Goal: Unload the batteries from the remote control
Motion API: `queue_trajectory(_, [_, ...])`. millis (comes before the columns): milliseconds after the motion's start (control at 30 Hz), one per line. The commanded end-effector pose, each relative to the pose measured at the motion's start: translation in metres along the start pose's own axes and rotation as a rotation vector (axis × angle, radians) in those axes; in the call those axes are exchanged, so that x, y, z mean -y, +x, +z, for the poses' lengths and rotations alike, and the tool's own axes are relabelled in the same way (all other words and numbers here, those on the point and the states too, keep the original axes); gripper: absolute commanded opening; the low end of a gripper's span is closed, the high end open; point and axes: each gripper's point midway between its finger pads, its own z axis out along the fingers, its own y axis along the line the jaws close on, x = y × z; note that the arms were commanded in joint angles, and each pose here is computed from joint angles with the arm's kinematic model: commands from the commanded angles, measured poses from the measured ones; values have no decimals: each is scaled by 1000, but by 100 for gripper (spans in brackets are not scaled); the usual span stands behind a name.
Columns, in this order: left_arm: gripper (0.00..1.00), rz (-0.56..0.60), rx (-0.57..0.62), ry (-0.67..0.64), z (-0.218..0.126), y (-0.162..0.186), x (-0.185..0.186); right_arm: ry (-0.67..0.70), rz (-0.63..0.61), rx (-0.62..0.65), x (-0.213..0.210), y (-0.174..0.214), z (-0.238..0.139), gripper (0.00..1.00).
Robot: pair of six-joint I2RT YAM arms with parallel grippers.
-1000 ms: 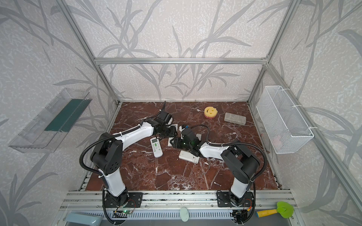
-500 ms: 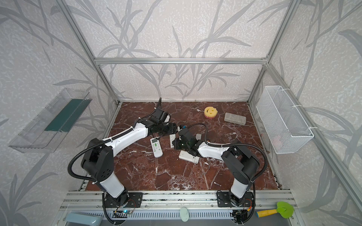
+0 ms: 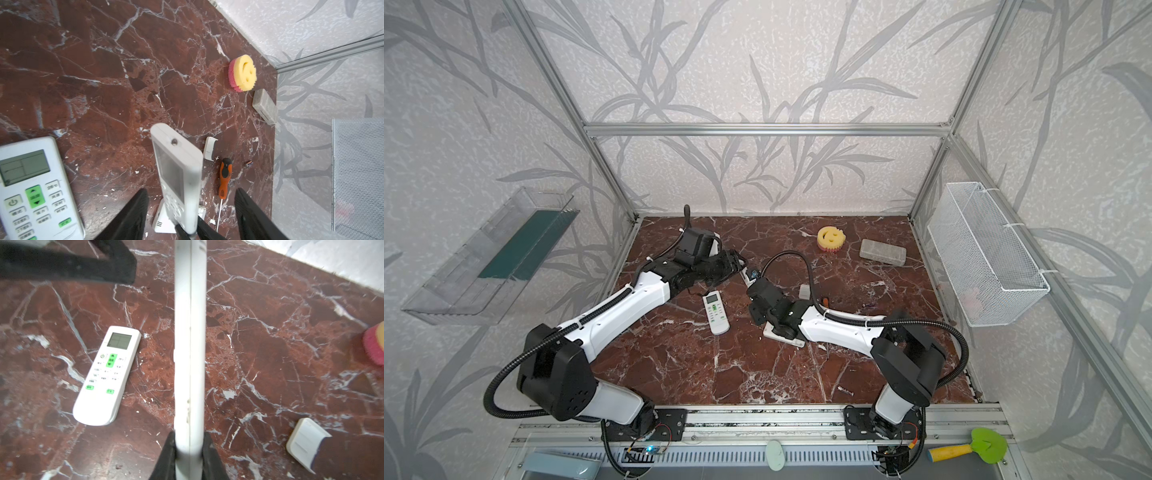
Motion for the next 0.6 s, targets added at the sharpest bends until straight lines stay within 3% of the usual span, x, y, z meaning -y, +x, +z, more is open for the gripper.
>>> queue_trajectory(0, [63,-142,-29,38,5,4,-4,140,-180,61,12,-27,-18,0])
queue_trajectory(200, [54,-258,-81,62,18,13,-17,218,-371,80,0,-31,-25,0])
queue_trajectory(367, [26,-287,-116,97,20,15,-17,288,-484,69,-2,-28,-23,5])
queue_trajectory(467, [14,-280,-111,110,19,13,-18,314,-511,63,-1,-26,-22,16])
queue_trajectory(567, [4,-242,-93,129,18,8,-17,292,-457,90,-1,-31,-32,42])
